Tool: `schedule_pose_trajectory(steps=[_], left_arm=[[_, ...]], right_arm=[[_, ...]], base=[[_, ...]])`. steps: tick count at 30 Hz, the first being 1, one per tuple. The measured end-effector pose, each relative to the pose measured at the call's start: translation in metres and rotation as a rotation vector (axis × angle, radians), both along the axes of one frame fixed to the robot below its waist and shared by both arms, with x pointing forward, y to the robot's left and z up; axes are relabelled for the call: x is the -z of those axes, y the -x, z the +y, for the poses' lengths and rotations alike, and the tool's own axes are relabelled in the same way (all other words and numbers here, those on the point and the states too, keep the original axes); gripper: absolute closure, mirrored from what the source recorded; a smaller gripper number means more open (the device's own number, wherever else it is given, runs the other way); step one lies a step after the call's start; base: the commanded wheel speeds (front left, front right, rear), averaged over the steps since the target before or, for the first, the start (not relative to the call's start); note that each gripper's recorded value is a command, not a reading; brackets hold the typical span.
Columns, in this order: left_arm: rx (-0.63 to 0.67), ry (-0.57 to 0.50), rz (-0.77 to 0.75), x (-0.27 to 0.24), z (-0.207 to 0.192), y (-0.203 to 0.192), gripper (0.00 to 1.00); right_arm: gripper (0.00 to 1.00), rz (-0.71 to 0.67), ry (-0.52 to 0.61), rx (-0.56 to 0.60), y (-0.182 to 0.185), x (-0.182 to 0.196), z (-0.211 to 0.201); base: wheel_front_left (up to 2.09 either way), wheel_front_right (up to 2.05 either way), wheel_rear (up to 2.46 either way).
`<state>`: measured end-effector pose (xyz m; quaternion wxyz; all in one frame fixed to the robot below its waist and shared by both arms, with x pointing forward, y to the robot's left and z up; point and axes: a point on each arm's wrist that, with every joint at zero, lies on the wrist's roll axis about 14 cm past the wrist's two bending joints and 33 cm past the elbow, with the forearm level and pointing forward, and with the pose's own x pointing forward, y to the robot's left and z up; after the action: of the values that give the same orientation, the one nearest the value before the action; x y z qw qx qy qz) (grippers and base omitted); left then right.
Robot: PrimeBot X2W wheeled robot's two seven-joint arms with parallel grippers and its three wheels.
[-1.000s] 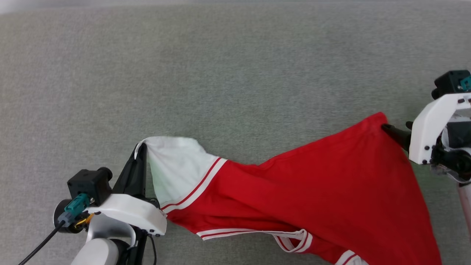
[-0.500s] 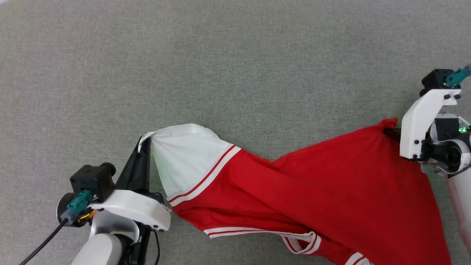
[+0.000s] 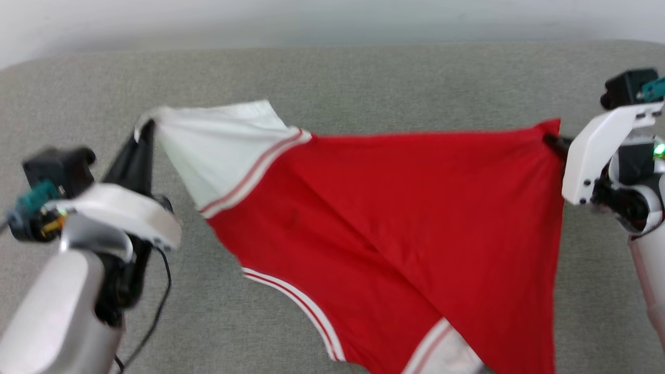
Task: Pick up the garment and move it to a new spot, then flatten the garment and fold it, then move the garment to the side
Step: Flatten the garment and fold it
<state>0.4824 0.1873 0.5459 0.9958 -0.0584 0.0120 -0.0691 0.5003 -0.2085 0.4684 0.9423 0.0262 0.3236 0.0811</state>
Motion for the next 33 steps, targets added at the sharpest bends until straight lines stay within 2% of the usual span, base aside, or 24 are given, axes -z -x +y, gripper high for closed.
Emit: schedule_pose_trajectory(steps=[1, 2, 11, 15, 16, 21, 27, 33], left_arm=[[0.0, 0.0, 0.0, 0.0, 0.0, 0.0, 1.0], [0.014, 0.009, -0.025, -0.019, -0.001, -0.017, 1.0], [0.017, -0.007, -0.207, -0.118, -0.007, -0.09, 1.0], [0.007, -0.021, -0.344, -0.176, -0.009, -0.116, 1.0], [0.007, -0.021, -0.344, -0.176, -0.009, -0.116, 1.0], [0.006, -0.049, -0.46, -0.231, -0.013, -0.144, 1.0], [-0.005, -0.074, -0.554, -0.261, -0.016, -0.178, 1.0], [-0.018, -0.084, -0.482, -0.212, -0.012, -0.226, 1.0]], right_arm=[[1.0, 0.0, 0.0, 0.0, 0.0, 0.0, 0.0], [1.0, -0.093, 0.002, 0.015, -0.008, -0.027, -0.005], [1.0, -0.457, -0.003, 0.069, -0.052, -0.142, -0.022], [1.0, -0.651, 0.008, 0.087, -0.077, -0.206, -0.03], [1.0, -0.651, 0.008, 0.087, -0.077, -0.206, -0.03], [1.0, -0.827, 0.035, 0.094, -0.107, -0.263, -0.034], [1.0, -0.949, 0.046, 0.088, -0.145, -0.298, -0.032], [1.0, -0.933, 0.052, 0.064, -0.193, -0.269, -0.024]], base=[[0.0, 0.0, 0.0], [0.0, 0.0, 0.0], [0.0, 0.0, 0.0], [0.0, 0.0, 0.0], [0.0, 0.0, 0.0], [0.0, 0.0, 0.0], [0.0, 0.0, 0.0], [0.0, 0.0, 0.0]])
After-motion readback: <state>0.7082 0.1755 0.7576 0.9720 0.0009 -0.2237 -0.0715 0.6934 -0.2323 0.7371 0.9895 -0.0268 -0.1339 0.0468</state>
